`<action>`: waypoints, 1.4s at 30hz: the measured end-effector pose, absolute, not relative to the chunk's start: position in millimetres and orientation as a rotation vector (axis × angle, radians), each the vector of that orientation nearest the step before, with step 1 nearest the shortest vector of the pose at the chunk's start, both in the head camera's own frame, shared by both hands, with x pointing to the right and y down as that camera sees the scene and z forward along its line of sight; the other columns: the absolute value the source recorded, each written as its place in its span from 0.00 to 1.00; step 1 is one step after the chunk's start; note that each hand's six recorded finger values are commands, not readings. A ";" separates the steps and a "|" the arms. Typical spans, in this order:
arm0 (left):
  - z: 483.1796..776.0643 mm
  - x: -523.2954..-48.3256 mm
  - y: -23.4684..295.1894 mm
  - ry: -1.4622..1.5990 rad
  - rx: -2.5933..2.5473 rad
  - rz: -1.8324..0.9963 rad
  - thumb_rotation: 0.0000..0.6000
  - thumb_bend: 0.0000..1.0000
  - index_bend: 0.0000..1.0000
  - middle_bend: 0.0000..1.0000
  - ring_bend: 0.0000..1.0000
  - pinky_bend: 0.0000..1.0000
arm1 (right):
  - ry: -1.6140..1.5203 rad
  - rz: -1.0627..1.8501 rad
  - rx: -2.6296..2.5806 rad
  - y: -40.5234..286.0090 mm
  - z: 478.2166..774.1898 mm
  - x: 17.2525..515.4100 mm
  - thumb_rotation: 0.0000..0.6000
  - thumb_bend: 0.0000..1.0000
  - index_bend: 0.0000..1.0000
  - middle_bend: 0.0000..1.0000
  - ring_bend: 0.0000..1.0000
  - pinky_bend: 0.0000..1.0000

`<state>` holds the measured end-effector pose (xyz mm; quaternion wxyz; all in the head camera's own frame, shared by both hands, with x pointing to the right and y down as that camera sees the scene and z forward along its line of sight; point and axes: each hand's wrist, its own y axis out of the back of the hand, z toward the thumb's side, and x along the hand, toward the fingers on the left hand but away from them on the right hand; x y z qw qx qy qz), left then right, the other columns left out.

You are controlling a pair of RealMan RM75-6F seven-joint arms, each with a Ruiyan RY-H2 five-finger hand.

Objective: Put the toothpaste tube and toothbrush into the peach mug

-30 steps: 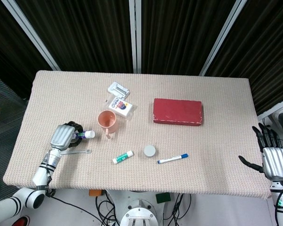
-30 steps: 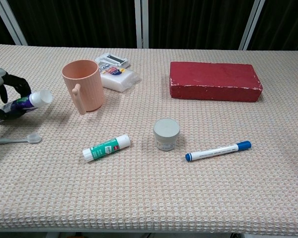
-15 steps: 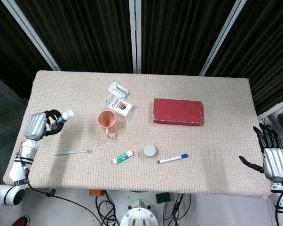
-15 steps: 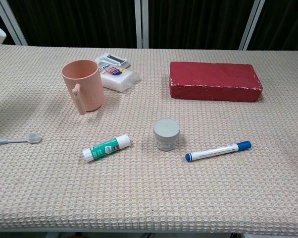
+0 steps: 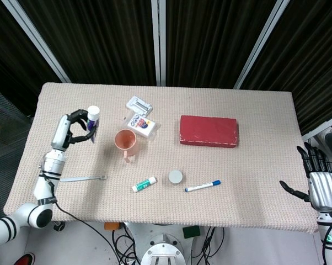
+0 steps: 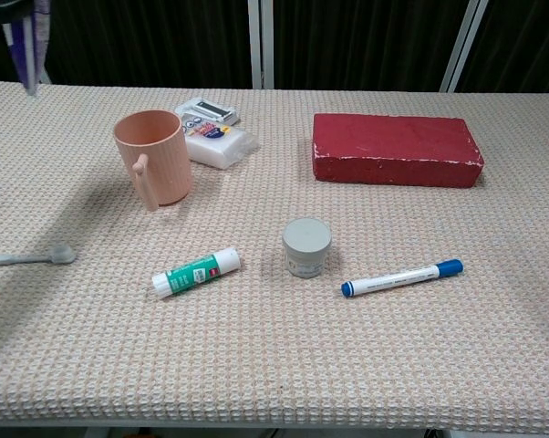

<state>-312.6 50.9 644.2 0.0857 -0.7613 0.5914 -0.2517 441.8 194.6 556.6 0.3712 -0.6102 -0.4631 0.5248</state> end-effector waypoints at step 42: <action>729.0 -239.5 68.4 1.797 -2.408 -0.658 1.00 0.45 0.66 0.44 0.28 0.43 | -1.184 1.398 -1.545 192.7 561.5 450.0 0.84 0.40 0.00 0.00 0.00 0.00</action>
